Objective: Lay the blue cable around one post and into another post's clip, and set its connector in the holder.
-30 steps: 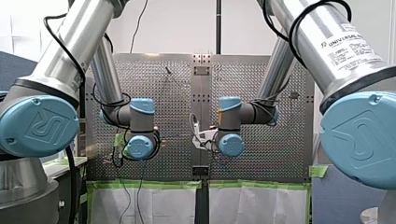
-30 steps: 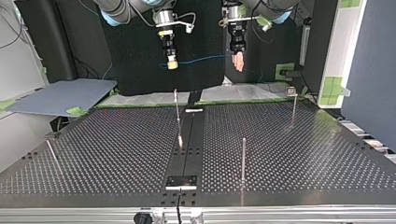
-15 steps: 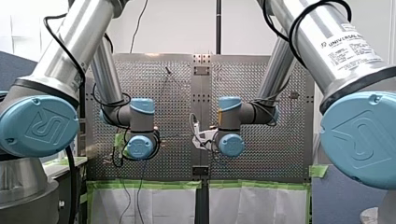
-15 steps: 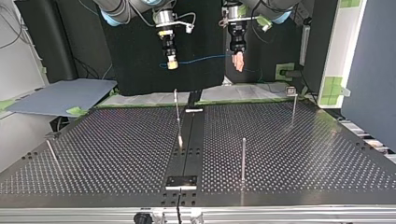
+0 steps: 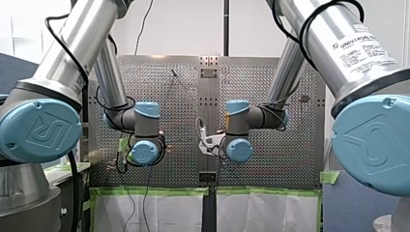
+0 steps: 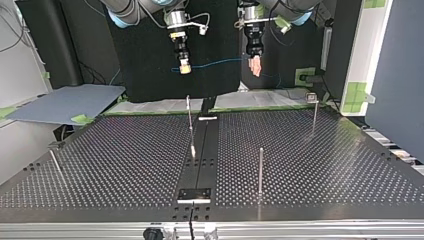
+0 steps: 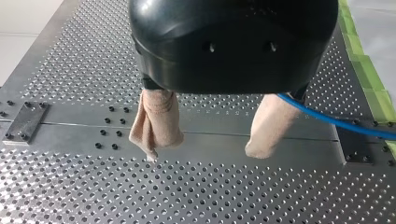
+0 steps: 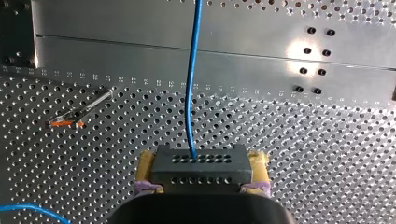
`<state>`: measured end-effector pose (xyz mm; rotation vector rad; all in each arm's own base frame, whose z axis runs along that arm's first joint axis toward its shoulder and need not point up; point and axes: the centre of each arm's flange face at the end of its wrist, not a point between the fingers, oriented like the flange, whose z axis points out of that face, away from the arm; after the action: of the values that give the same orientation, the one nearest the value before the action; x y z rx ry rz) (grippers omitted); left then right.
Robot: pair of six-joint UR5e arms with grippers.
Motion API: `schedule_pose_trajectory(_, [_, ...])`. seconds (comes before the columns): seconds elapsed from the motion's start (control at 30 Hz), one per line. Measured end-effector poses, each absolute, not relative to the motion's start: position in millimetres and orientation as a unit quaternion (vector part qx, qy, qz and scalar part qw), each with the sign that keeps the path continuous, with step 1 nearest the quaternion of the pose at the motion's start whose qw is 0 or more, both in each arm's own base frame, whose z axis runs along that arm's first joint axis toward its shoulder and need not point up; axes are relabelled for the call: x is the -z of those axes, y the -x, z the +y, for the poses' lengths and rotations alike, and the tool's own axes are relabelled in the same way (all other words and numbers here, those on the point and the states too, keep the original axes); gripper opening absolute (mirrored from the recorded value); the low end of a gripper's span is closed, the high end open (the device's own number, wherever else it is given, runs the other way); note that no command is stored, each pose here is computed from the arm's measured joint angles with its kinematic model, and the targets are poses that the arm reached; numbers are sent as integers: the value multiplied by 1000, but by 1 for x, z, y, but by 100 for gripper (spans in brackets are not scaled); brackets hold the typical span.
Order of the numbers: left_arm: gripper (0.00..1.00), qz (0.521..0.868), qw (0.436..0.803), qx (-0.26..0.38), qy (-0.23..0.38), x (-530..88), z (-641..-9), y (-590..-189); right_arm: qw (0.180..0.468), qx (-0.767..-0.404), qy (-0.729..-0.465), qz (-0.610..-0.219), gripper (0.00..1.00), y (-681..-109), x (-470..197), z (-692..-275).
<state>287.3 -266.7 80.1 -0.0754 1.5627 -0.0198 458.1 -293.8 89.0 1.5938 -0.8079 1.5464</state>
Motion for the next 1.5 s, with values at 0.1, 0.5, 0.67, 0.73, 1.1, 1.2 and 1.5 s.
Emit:
schedule_pose_trajectory(0.1, [100, 704, 709, 9, 34, -80, -267, -287, 379, -605, -624, -316, 0, -458, -89, -294])
schedule_pose_trajectory(0.5, [100, 704, 709, 9, 34, -80, -267, -287, 379, -605, -624, -316, 0, -458, -89, -294])
schedule_pose_trajectory(0.67, [100, 707, 707, 15, 23, -80, -272, -285, 379, -604, -626, -316, 0, -458, -89, -290])
schedule_pose_trajectory(0.73, [100, 711, 703, 22, 10, -79, -277, -280, 378, -600, -630, -316, 0, -457, -91, -282])
schedule_pose_trajectory(1.1, [100, 742, 670, 18, -26, -71, -280, -264, 371, -599, -638, -310, 0, -458, -119, -262])
schedule_pose_trajectory(1.2, [100, 749, 662, 13, -31, -69, -279, -262, 371, -599, -638, -310, 0, -458, -120, -262])
schedule_pose_trajectory(1.5, [100, 754, 656, 11, -33, -67, -278, -262, 370, -599, -638, -310, 0, -458, -120, -261])
